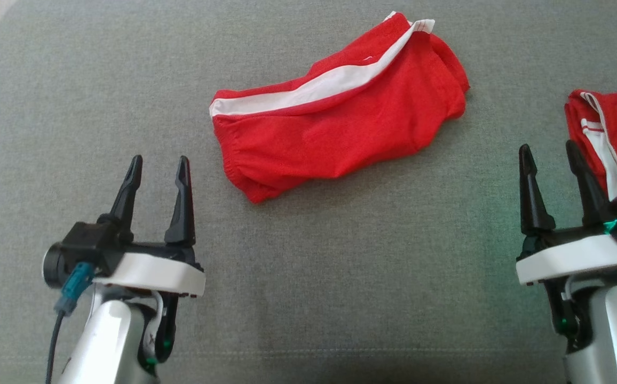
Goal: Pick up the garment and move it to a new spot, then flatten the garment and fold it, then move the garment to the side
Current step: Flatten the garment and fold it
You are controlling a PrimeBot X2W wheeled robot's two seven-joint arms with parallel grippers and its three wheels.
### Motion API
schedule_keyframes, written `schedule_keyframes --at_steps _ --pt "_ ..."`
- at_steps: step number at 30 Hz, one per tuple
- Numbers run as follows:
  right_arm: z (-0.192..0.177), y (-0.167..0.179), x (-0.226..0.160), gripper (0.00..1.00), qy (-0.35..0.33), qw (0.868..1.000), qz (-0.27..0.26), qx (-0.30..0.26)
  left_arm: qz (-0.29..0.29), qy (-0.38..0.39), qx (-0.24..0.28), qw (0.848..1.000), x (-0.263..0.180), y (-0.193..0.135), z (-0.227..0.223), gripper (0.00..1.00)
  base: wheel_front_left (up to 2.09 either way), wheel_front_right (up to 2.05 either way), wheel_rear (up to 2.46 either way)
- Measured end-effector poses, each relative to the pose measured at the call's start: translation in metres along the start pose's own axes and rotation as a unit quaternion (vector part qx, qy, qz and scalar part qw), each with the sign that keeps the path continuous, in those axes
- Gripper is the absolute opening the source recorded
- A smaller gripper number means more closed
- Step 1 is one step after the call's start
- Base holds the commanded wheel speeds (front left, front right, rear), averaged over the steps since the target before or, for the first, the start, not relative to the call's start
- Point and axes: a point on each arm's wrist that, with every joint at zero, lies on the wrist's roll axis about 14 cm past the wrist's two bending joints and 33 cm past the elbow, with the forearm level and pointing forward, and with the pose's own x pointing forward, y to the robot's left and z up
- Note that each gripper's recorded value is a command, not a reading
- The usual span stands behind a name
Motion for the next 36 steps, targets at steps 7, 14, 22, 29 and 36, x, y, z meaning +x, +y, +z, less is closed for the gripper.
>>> schedule_keyframes --at_steps 7,14,22,29,36 --pt "0.001 0.000 0.002 1.00 0.003 1.000 0.000 -0.001 0.001 0.002 0.000 1.000 0.001 0.001 -0.002 1.00 0.00 0.00 0.00" --pt "-0.020 0.000 0.019 1.00 0.049 0.999 0.015 -0.015 -0.004 0.011 0.001 1.000 0.006 0.000 -0.011 1.00 0.00 0.00 0.00" --pt "-0.032 0.010 0.087 1.00 0.091 0.993 0.060 -0.044 -0.004 0.001 -0.003 1.000 0.028 0.005 -0.011 1.00 0.00 0.00 0.00" --pt "-0.082 0.018 0.119 1.00 0.184 0.978 0.078 -0.058 0.011 0.014 -0.003 1.000 0.030 0.016 -0.022 1.00 0.00 0.00 0.00" --pt "-0.097 0.019 0.129 0.00 0.233 0.968 0.078 -0.057 0.010 0.020 -0.001 1.000 0.030 0.017 -0.026 1.00 0.00 0.00 0.00"
